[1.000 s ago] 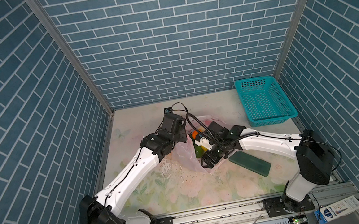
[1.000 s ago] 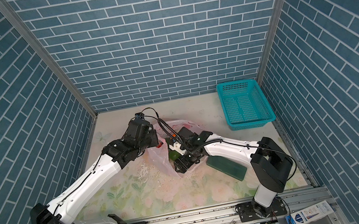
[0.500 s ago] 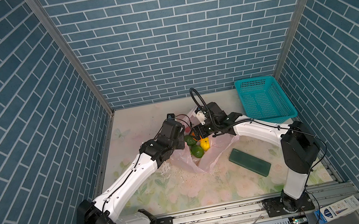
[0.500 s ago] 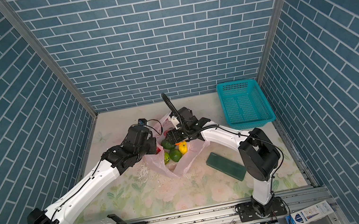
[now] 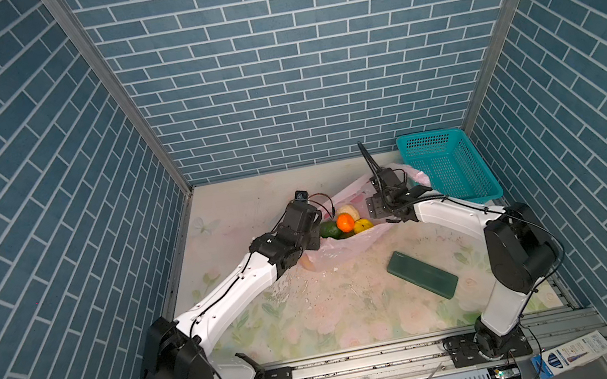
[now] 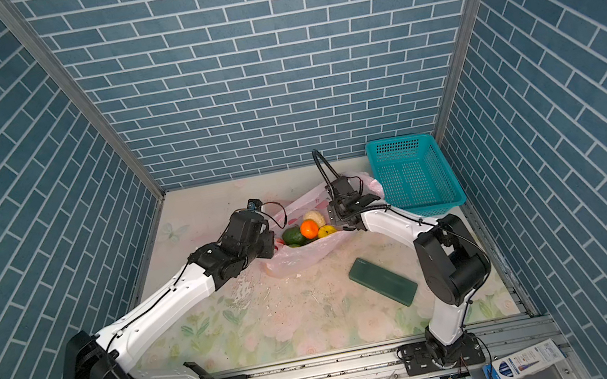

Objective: Untie the knot of the plastic bag and take out the fruit

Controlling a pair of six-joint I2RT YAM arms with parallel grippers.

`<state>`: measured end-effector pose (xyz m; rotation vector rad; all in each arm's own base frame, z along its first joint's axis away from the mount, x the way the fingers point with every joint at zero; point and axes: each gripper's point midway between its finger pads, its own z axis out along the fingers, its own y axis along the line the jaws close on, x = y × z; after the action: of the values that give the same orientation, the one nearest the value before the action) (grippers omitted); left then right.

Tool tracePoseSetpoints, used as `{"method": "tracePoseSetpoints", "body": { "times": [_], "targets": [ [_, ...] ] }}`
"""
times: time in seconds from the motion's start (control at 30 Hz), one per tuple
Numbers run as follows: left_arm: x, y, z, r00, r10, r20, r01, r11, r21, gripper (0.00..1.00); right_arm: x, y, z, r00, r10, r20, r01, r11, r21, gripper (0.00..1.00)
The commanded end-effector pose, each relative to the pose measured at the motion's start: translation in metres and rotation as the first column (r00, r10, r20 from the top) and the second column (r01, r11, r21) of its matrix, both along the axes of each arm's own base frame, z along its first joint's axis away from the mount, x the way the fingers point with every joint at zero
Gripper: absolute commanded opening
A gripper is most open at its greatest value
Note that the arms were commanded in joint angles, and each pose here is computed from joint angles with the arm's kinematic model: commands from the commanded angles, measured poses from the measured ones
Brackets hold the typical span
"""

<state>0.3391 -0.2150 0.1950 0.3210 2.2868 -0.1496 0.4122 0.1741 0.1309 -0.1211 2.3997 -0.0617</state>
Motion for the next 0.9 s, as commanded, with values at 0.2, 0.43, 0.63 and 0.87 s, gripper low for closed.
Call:
{"method": "tracePoseSetpoints", "body": {
  "times": [0.2,0.43,0.63,0.87],
  "targets": [
    [0.013,-0.05,0.015,0.996,-0.083,0.024,0.084,0.994,-0.07,0.0,-0.065,0.012,-0.013,0.978,0.122,-0.168,-0.094,0.982,0.165,0.89],
    [0.021,-0.058,0.007,0.999,-0.034,-0.038,0.031,0.995,-0.095,0.0,-0.105,0.087,0.004,0.901,0.405,-0.158,-0.344,0.886,0.311,0.89],
    [0.018,-0.04,0.013,0.998,0.049,-0.041,-0.052,0.997,-0.06,0.0,-0.139,0.118,-0.009,0.82,0.543,-0.18,-0.436,0.797,0.418,0.88],
    [0.011,-0.026,0.017,0.993,0.115,-0.02,-0.116,0.991,-0.073,0.0,-0.2,0.134,-0.043,0.696,0.675,-0.244,-0.533,0.714,0.454,0.88]
  ]
}}
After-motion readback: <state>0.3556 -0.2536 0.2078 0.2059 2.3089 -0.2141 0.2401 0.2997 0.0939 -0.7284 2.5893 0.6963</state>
